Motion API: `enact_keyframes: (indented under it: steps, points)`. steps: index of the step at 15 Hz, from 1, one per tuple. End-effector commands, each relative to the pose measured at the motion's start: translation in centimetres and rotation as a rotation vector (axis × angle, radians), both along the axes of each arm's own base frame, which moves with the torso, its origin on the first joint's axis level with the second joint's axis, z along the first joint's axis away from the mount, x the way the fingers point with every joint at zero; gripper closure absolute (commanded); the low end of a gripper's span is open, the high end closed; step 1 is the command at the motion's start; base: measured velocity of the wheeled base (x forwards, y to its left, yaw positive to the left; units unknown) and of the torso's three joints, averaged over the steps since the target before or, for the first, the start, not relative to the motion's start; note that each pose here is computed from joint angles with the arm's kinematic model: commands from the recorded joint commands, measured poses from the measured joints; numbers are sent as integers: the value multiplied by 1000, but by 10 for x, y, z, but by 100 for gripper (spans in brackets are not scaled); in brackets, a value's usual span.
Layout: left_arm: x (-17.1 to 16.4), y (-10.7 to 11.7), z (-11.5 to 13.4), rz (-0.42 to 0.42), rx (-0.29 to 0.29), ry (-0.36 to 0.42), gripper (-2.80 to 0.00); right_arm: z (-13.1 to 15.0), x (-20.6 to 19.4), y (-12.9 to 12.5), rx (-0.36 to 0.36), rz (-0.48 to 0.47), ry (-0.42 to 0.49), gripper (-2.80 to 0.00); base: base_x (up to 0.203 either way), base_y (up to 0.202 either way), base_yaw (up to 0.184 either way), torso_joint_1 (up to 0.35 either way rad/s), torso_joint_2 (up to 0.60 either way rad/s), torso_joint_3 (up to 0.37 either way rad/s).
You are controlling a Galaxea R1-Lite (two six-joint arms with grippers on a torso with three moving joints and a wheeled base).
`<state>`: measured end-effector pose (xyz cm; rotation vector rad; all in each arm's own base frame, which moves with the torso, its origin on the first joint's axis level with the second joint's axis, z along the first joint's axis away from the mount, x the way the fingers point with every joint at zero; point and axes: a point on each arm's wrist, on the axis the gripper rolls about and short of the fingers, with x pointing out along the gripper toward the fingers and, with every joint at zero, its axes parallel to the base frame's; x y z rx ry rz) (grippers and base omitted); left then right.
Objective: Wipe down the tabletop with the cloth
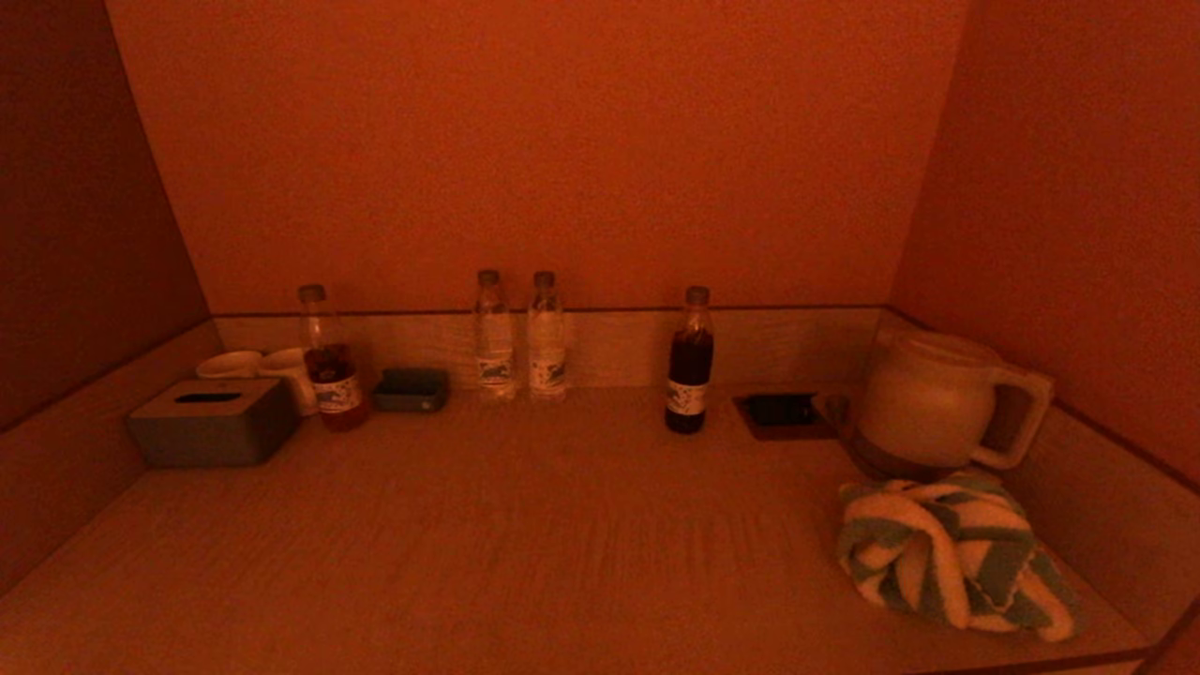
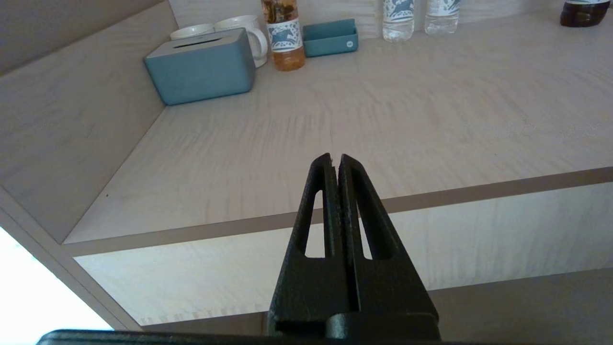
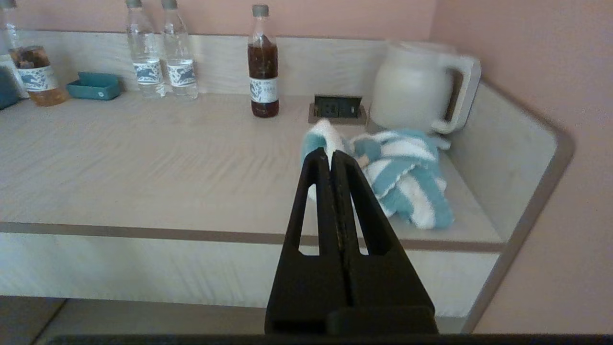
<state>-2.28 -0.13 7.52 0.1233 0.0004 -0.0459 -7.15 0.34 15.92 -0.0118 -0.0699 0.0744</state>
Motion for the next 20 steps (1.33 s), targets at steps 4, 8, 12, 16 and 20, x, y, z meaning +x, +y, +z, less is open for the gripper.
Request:
enact_keyframes:
  steps: [4,8,12,16,20]
  points:
    - [0,0,0,0,1,0,0,-3,12,-2,20,-78,-214,0,0,0,0,0,0,0]
    - [0,0,0,0,1,0,0,-21,26,-2,2,-90,-240,0,0,0,0,0,0,0]
    - [0,0,0,1,1,0,0,-31,32,-3,-25,-92,-201,0,0,0,0,0,0,0]
    - [0,0,0,0,1,0,0,-40,36,-3,-38,-93,-170,0,0,0,0,0,0,0]
    - [0,0,0,0,1,0,0,-60,45,-3,-78,-97,-140,0,0,0,0,0,0,0]
